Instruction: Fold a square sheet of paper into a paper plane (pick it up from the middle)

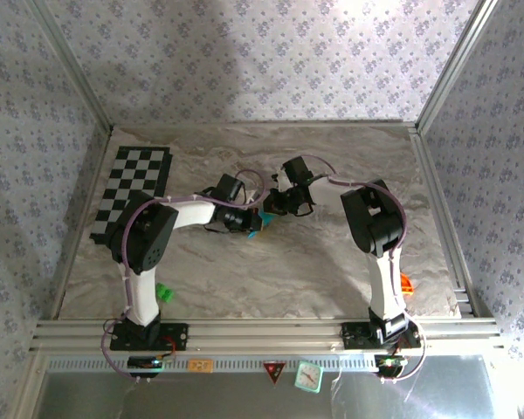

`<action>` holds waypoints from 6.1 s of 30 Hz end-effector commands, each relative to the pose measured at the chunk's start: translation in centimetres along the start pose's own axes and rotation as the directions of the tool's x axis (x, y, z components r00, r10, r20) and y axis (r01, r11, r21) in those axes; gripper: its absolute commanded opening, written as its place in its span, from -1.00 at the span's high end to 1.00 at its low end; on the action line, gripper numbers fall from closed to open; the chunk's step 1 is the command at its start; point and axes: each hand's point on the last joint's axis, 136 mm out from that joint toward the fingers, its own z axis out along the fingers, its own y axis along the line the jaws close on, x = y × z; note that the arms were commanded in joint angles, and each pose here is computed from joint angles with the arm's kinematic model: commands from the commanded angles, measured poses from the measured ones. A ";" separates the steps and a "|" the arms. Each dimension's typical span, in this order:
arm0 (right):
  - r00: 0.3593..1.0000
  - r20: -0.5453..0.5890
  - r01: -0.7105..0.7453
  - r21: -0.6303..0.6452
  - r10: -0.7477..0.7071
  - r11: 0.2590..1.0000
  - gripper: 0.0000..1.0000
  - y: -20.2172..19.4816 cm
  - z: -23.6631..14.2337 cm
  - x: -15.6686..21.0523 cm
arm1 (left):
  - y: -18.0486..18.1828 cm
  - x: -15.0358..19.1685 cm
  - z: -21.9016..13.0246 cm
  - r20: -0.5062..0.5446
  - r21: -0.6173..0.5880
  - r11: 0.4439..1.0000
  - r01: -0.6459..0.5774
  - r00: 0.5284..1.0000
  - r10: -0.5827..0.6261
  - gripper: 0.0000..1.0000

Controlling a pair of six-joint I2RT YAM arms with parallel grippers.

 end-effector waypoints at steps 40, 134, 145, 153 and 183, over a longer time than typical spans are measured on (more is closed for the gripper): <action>0.996 -0.076 -0.041 0.109 0.049 0.993 0.84 -3.7 1.5 2.4 | 0.3 0.4 -4.8 0.072 -0.144 0.989 0.007 0.997 0.004 0.53; 0.998 -0.025 -0.051 0.167 0.056 0.985 0.78 -5.4 -0.1 0.7 | -3.7 -3.9 -0.7 0.110 -0.026 0.996 0.086 0.990 -0.083 0.85; 0.998 -0.026 -0.058 0.163 0.063 0.985 0.78 -5.5 -0.1 0.9 | -0.6 -2.6 1.1 0.062 -0.075 0.984 0.159 0.986 -0.154 0.93; 0.999 0.006 -0.046 0.101 0.046 0.994 0.78 -3.6 -1.0 -0.5 | 1.3 0.1 1.8 0.015 -0.118 0.971 0.208 0.978 -0.208 0.98; 0.995 0.103 -0.037 0.257 0.010 0.966 0.77 -5.1 -4.0 -2.9 | 2.7 2.0 2.3 -0.018 -0.154 0.958 0.244 0.968 -0.249 1.00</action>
